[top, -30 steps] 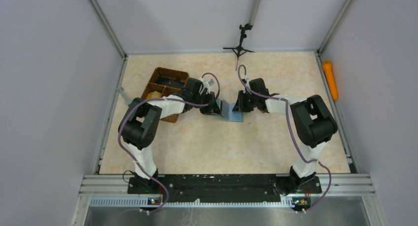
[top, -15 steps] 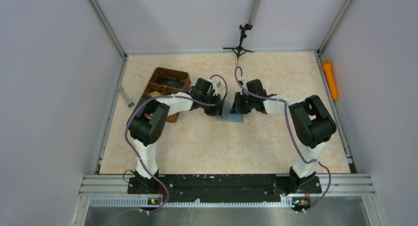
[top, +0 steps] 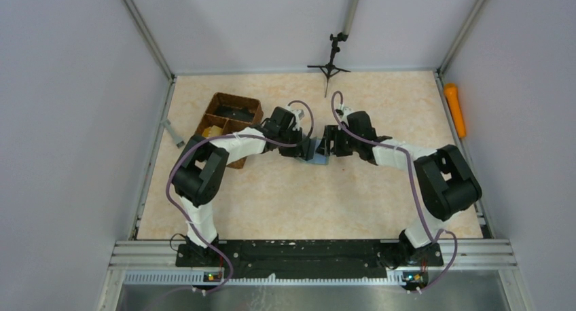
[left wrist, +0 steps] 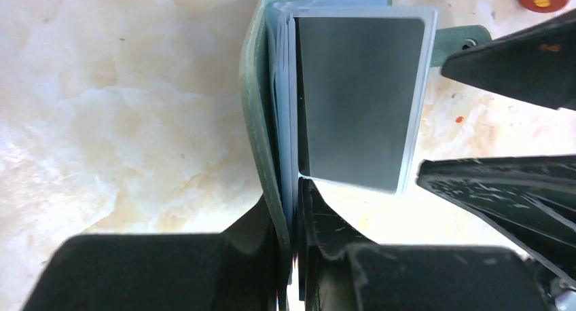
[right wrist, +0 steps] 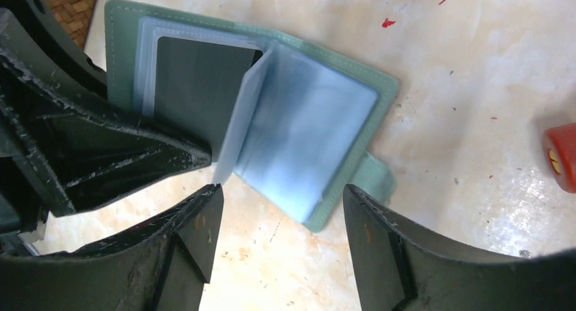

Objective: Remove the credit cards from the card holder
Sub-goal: Remove the credit card from the card holder.

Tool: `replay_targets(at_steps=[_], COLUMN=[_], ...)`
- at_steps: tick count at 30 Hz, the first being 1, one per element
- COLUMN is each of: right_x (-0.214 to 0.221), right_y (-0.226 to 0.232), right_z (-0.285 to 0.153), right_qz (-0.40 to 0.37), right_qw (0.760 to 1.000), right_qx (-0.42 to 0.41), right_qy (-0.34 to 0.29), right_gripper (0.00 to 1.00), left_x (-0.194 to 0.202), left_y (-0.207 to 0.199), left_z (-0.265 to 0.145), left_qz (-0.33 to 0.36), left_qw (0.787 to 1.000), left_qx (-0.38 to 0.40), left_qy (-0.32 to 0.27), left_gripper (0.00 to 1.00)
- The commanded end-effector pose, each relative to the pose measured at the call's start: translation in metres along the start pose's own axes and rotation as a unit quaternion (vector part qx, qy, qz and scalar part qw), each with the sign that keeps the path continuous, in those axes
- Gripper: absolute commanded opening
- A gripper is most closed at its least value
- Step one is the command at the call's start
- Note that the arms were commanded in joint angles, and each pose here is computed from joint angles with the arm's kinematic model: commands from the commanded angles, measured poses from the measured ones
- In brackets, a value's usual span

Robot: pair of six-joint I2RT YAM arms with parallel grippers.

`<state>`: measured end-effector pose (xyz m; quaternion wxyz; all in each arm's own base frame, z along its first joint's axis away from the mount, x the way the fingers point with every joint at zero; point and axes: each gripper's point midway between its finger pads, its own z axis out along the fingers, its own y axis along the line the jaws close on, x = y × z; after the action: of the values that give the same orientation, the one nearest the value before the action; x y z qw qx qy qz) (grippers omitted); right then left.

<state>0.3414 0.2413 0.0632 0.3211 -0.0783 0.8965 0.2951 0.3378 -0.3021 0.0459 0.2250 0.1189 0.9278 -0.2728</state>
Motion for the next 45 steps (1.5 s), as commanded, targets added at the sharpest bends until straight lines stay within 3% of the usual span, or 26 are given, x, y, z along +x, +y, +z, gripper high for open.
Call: replay_targets(at_steps=[1,4,8,11,19,30,38,43,45], right_x=[-0.030,-0.033,-0.037,-0.041,-0.045,-0.060,-0.072,-0.070,-0.070], right_y=[0.007,-0.005,-0.021,-0.024,-0.004,0.034,0.058,0.082,0.087], right_z=[-0.013,-0.016,-0.023,-0.032,-0.037,-0.064,-0.106,-0.122,-0.122], right_qz=[-0.005,0.016,0.058,0.078,0.068,0.060,0.042,0.016,0.011], right_qw=[0.998,0.997,0.995,0.991,0.987,0.962,0.928,0.911,0.911], right_qx=[-0.010,0.003,0.003,-0.019,-0.080,-0.187,-0.238,-0.284,-0.295], right_qy=[-0.067,-0.072,-0.084,-0.104,-0.120,-0.190,-0.282,-0.298,-0.290], right_gripper=[0.70,0.72,0.86,0.96,0.97,0.98,0.98,0.98,0.94], left_x=[-0.014,-0.014,-0.018,-0.025,-0.036,-0.045,-0.044,-0.041,-0.039], left_y=[0.003,-0.002,-0.011,-0.023,-0.046,-0.056,-0.072,-0.085,-0.090], left_z=[-0.017,-0.018,-0.023,-0.037,-0.070,-0.117,-0.143,-0.159,-0.163], left_qz=[0.030,0.028,0.016,-0.006,-0.030,-0.007,0.019,0.042,0.048], left_qw=[0.998,0.998,0.998,0.993,0.968,0.946,0.927,0.910,0.904], left_qx=[-0.040,-0.028,0.010,0.086,0.210,0.239,0.277,0.314,0.329], left_qy=[-0.037,-0.040,-0.053,-0.078,-0.131,-0.217,-0.252,-0.266,-0.267], left_gripper=[0.04,0.01,0.00,0.00,0.00,0.00,0.00,0.00,0.00])
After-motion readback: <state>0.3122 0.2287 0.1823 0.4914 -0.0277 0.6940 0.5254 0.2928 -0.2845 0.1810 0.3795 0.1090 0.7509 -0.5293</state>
